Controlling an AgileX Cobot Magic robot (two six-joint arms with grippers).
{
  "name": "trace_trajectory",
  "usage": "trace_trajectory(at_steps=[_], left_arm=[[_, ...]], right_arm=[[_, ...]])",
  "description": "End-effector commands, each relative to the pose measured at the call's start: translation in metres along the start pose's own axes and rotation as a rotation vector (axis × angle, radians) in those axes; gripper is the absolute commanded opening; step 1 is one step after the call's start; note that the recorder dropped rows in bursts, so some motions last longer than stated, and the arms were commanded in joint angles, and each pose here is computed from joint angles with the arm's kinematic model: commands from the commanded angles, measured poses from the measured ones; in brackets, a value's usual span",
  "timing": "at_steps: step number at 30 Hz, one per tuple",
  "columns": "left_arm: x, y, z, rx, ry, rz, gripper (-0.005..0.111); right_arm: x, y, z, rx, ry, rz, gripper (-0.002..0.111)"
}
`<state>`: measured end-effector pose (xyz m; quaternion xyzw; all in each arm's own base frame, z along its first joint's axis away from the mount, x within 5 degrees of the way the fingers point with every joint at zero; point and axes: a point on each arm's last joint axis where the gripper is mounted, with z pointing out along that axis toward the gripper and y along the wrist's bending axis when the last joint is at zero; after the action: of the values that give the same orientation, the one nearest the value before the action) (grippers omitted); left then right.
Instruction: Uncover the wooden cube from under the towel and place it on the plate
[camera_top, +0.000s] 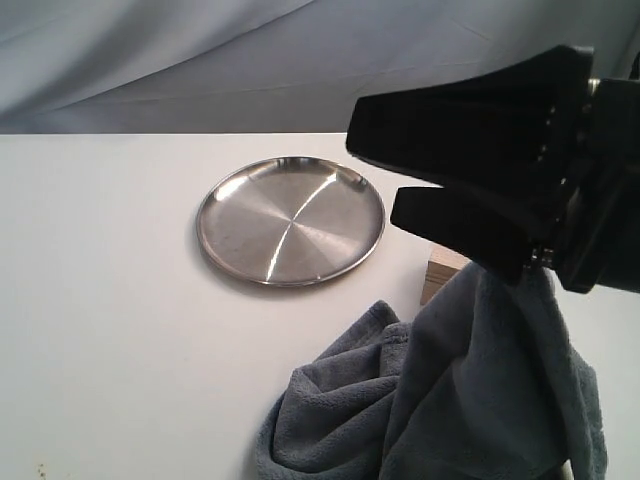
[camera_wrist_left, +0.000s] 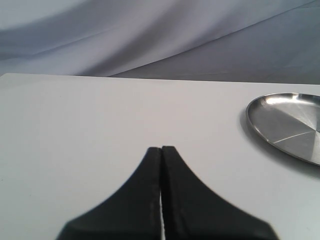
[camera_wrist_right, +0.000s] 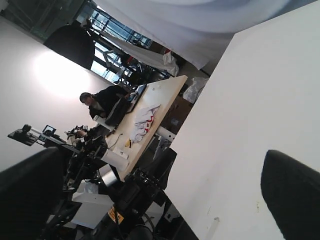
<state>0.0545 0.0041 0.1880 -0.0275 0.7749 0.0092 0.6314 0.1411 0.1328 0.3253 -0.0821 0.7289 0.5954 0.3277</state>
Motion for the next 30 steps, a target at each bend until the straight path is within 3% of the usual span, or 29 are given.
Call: trace_trajectory(at_steps=[1, 7, 10, 14, 17, 20, 21, 24, 30], left_arm=[[0.0006, -0.0003, 0.0002, 0.006, -0.006, 0.000, 0.000], [0.0006, -0.0003, 0.0002, 0.006, -0.006, 0.000, 0.000], [0.0006, -0.0003, 0.0002, 0.006, -0.006, 0.000, 0.000], [0.0006, -0.0003, 0.0002, 0.006, -0.006, 0.000, 0.000], [0.0006, -0.0003, 0.0002, 0.006, -0.006, 0.000, 0.000], [0.0006, -0.0003, 0.0002, 0.006, -0.006, 0.000, 0.000], [0.0006, -0.0003, 0.0002, 0.006, -0.006, 0.000, 0.000], [0.0006, -0.0003, 0.0002, 0.006, -0.006, 0.000, 0.000], [0.0006, -0.0003, 0.0002, 0.006, -0.006, 0.000, 0.000]], right_arm=[[0.0009, 0.0036, -0.0005, -0.025, 0.017, -0.055, 0.103], [0.0054, 0.0108, -0.0012, -0.105, 0.065, -0.052, 0.103], [0.0056, 0.0111, -0.0012, -0.112, 0.061, -0.177, 0.103], [0.0053, 0.0074, -0.0009, -0.071, 0.061, -0.196, 0.100], [0.0043, 0.0066, -0.0008, -0.061, 0.052, -0.180, 0.080], [0.0042, 0.0067, -0.0007, -0.062, 0.050, -0.176, 0.045], [0.0041, 0.0078, -0.0008, -0.074, 0.048, -0.169, 0.028], [0.0042, 0.0093, -0.0009, -0.090, 0.048, -0.162, 0.000], [0.0038, 0.0088, -0.0009, -0.085, 0.044, -0.183, 0.000]])
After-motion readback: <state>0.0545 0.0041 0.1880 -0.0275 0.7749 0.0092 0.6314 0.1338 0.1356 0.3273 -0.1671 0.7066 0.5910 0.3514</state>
